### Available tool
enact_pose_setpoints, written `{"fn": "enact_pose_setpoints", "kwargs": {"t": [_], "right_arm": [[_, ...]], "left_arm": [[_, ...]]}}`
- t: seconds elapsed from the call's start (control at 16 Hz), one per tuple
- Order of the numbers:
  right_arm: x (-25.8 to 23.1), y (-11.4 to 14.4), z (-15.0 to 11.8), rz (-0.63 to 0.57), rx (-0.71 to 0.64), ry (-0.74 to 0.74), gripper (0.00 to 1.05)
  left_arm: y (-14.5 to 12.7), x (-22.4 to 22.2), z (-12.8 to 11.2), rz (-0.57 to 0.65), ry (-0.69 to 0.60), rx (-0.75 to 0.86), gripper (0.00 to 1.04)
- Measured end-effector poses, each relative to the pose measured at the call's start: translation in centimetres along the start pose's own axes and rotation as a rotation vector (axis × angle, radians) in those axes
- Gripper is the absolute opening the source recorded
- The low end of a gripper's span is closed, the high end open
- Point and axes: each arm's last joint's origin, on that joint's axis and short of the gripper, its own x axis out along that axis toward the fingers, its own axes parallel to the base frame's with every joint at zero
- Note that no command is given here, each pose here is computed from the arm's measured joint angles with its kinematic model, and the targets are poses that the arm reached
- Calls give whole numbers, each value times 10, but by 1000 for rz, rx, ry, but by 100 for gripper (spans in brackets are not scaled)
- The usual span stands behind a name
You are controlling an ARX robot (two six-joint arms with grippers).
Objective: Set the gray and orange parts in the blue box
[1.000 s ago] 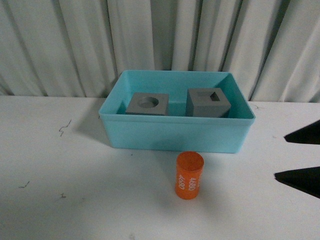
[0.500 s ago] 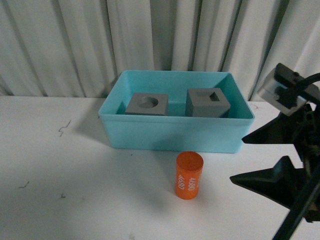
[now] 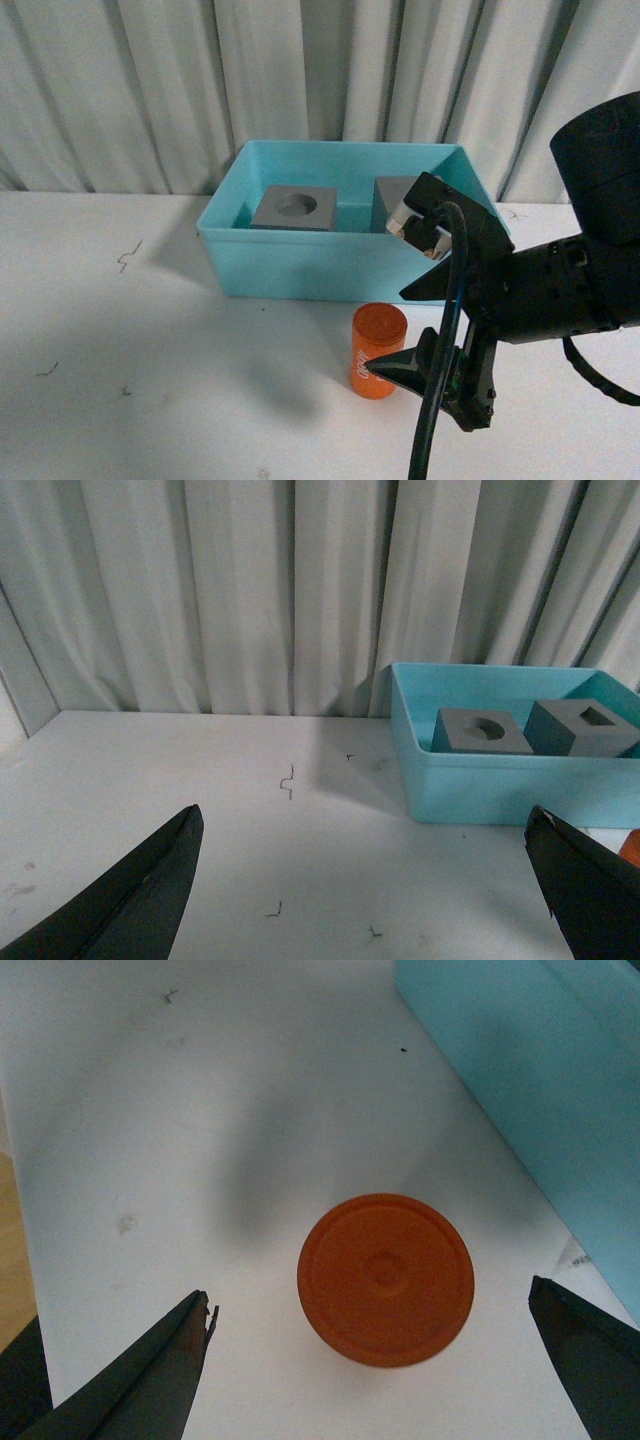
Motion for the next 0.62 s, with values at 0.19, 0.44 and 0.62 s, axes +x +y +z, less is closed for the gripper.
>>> {"fn": "enact_pose_setpoints", "kwargs": {"t": [0.19, 0.44, 0.62], "right_arm": [[15, -1, 5, 4, 1, 3, 98], [28, -2, 12, -10, 0, 4, 89], [30, -1, 11, -17, 3, 20, 54]], "left_arm": [[0, 0, 0, 0, 0, 0, 98], [0, 0, 0, 0, 0, 0, 98], [0, 0, 0, 0, 0, 0, 98]]}}
